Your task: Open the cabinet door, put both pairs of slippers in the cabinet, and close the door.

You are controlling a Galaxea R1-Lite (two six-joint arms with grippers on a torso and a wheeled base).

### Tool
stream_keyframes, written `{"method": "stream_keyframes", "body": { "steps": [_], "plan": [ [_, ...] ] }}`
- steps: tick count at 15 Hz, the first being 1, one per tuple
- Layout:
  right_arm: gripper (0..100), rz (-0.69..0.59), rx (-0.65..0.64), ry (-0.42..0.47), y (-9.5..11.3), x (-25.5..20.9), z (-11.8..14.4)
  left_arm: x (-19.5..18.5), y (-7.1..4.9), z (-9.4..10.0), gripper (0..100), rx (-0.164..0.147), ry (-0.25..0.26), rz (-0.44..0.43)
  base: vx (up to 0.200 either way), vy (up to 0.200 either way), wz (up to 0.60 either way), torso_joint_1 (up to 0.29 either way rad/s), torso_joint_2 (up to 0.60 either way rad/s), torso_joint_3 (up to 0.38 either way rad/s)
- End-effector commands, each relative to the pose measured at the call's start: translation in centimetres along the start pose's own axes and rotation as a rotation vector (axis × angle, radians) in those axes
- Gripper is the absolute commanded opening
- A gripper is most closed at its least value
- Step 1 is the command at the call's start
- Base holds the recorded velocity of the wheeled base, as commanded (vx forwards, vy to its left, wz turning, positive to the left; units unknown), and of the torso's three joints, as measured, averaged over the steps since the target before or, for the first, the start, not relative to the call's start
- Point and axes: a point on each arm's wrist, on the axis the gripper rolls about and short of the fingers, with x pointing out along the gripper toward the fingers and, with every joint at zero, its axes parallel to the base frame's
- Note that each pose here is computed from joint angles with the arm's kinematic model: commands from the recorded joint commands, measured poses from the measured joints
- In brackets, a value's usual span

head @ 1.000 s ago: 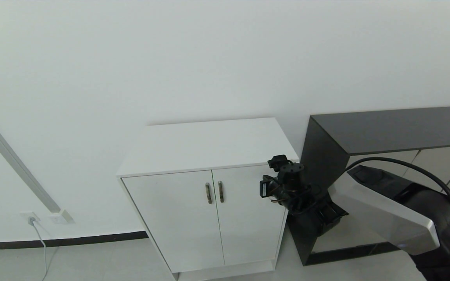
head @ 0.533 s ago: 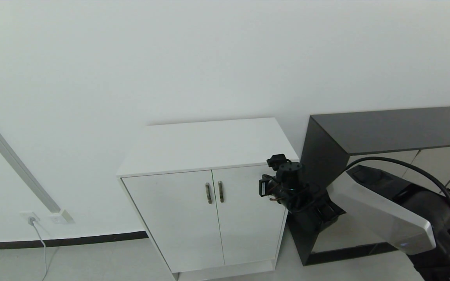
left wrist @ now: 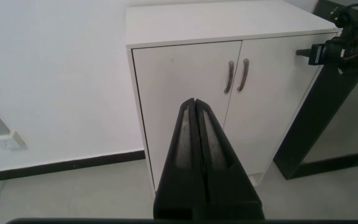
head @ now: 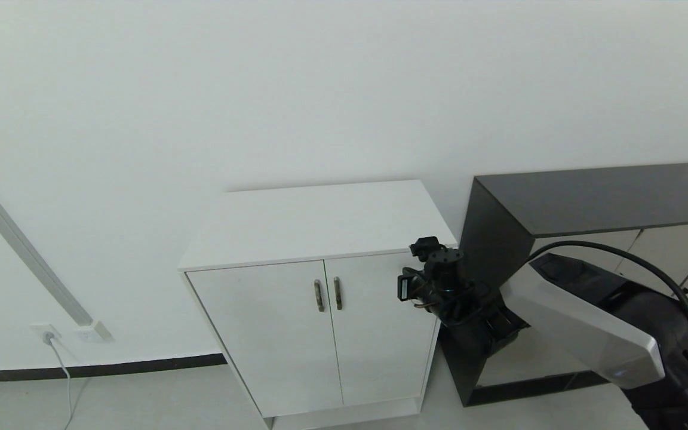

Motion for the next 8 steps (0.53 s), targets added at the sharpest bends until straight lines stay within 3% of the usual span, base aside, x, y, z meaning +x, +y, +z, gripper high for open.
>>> {"method": "stream_keyframes", "body": {
  "steps": [1,4,7,8],
  "plan": [
    [0,0.020,-0.002,0.001,0.8,-1.8,0.8,0.0,0.0,0.0,0,-0.001,0.000,0.000,0.000,0.000,0.00,0.000,0.00,0.000],
    [0,0.036,0.001,-0.037,1.1,-5.0,2.7,0.0,0.0,0.0,0,-0.001,0.000,0.000,0.000,0.000,0.00,0.000,0.00,0.000],
    [0,0.009,0.016,-0.077,-0.8,-8.9,4.9,0.0,0.0,0.0,0,-0.001,0.000,0.000,0.000,0.000,0.00,0.000,0.00,0.000],
    [0,-0.047,0.025,-0.101,-2.7,-11.3,5.9,0.0,0.0,0.0,0,-0.001,0.000,0.002,0.000,0.000,0.00,0.000,0.00,0.000]
  ]
}}
